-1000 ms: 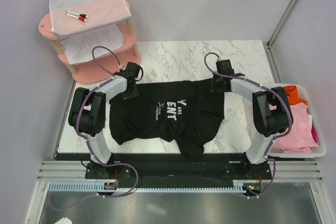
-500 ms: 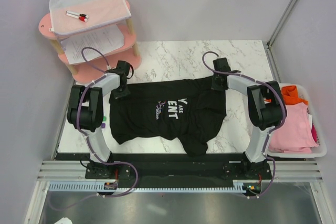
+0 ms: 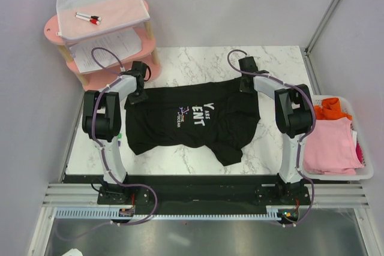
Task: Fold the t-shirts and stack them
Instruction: Fold the flattened tshirt in 1/3 of the way
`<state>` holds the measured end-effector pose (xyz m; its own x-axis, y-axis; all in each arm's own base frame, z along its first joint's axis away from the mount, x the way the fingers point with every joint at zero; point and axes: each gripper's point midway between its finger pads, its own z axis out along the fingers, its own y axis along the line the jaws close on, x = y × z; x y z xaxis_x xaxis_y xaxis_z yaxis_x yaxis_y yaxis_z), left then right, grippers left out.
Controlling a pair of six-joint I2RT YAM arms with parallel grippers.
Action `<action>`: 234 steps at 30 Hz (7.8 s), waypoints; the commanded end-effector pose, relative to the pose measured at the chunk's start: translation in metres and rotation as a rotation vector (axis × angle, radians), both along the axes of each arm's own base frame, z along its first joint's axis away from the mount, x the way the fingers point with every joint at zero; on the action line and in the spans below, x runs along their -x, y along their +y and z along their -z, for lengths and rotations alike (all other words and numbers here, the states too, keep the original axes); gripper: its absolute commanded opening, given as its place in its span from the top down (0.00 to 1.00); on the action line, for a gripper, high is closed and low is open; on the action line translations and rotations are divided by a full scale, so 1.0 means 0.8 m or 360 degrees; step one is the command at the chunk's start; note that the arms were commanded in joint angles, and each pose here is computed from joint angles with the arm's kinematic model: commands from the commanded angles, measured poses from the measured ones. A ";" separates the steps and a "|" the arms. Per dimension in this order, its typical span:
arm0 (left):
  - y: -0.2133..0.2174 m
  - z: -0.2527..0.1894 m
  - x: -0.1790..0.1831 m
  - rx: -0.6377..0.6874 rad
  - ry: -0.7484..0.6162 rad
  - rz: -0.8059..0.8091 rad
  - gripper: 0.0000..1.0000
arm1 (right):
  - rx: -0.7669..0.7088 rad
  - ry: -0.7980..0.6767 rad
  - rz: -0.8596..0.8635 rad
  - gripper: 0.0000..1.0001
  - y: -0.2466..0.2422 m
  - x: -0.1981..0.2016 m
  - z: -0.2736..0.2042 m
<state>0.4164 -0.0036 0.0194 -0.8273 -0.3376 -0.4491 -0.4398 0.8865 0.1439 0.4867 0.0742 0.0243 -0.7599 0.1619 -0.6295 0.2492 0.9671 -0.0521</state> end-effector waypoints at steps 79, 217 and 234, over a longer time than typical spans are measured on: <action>-0.077 0.001 0.249 0.0368 -0.0033 0.0078 0.22 | -0.0890 0.0430 -0.0314 0.76 0.064 0.447 -0.085; -0.014 0.020 0.133 -0.0157 0.0588 0.0152 0.98 | 0.0097 0.0726 -0.0372 1.00 0.041 0.334 0.009; -0.024 -0.052 0.164 -0.0072 0.0358 0.0208 0.98 | -0.0088 0.0229 -0.0492 1.00 0.091 0.254 -0.071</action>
<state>0.2898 -0.0195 0.0325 -0.9531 -0.2316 -0.1950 -0.2848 0.9042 0.3183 0.2370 0.1196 0.0432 -0.9407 -0.0737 -0.3310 -0.0439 0.9944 -0.0964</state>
